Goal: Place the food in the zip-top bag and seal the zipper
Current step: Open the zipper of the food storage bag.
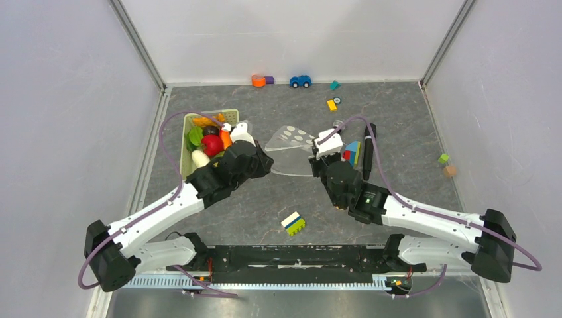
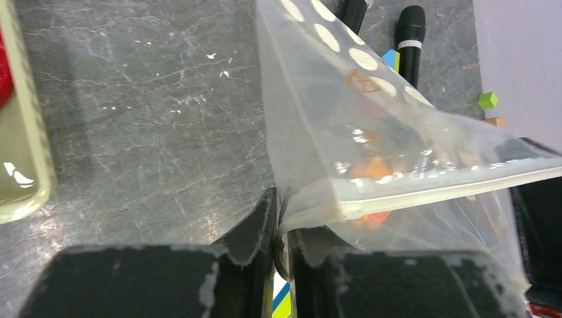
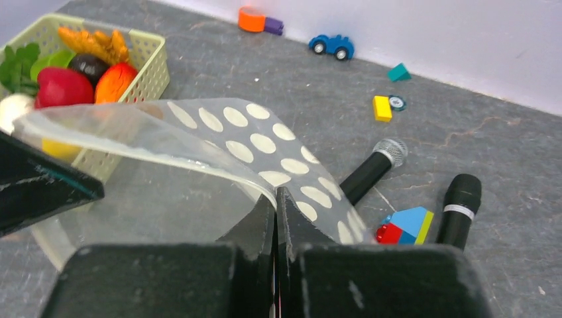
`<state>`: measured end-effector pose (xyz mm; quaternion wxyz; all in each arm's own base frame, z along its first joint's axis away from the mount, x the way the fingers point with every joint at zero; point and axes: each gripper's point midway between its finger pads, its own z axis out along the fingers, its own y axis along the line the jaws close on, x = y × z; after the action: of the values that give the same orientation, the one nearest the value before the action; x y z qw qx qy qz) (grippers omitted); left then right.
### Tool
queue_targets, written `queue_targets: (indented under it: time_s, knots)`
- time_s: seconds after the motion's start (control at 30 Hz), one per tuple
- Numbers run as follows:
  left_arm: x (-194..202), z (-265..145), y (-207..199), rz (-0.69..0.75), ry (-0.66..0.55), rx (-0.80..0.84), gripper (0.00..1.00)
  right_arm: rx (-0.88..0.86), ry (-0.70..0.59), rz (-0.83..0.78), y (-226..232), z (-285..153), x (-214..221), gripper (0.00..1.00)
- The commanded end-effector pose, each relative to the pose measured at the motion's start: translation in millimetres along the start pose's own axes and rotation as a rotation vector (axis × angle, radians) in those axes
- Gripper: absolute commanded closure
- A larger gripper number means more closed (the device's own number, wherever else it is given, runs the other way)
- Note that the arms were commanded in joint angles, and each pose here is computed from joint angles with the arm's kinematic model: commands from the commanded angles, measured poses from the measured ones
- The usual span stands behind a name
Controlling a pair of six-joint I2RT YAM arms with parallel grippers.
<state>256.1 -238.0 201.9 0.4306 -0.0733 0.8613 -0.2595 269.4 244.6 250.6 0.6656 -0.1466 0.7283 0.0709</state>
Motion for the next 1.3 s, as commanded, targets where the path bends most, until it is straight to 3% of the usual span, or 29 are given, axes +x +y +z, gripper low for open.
queue_targets:
  time_s: [0.0, 0.2, 0.37, 0.47, 0.63, 0.73, 0.8, 0.87, 1.07, 1.27]
  knots:
    - [-24.7, -17.2, 19.4, 0.09, -0.083, -0.101, 0.79, 0.155, -0.061, 0.065, -32.8, -8.1, -41.1, 1.0]
    - [-21.1, -27.3, 55.2, 0.129, -0.107, -0.223, 0.63, 0.21, -0.089, 0.149, -54.1, -23.7, -54.3, 1.0]
    - [-23.6, -36.2, 69.0, 0.132, -0.126, -0.275, 0.57, 0.023, -0.105, 0.178, -24.8, -24.5, -54.6, 1.0]
    - [-27.9, -38.6, 57.7, 0.125, -0.128, -0.226, 0.52, -0.161, -0.12, 0.199, 12.3, -22.5, -59.8, 1.0]
    - [-24.0, -37.5, 5.1, 0.14, -0.071, 0.033, 0.37, -0.327, -0.102, 0.277, 67.0, -9.9, -60.6, 1.0]
    - [-21.5, -41.7, -16.6, 0.143, -0.041, 0.14, 0.33, -0.334, -0.095, 0.331, 87.4, 2.7, -59.8, 1.0]
    - [-22.4, -44.4, -17.0, 0.138, -0.042, 0.144, 0.24, -0.306, -0.087, 0.396, 93.1, 10.9, -56.8, 1.0]
    - [-23.6, -47.4, -10.2, 0.123, -0.052, 0.118, 0.16, -0.262, -0.086, 0.468, 92.5, 16.9, -53.1, 1.0]
    - [-12.1, -55.6, 24.6, 0.058, -0.072, 0.027, 0.09, -0.15, -0.093, 0.666, 79.4, 22.7, -34.8, 1.0]
    - [-1.0, -46.2, 53.5, 0.012, -0.091, -0.082, 0.07, -0.059, -0.047, 0.621, 70.6, 29.1, -5.1, 1.0]
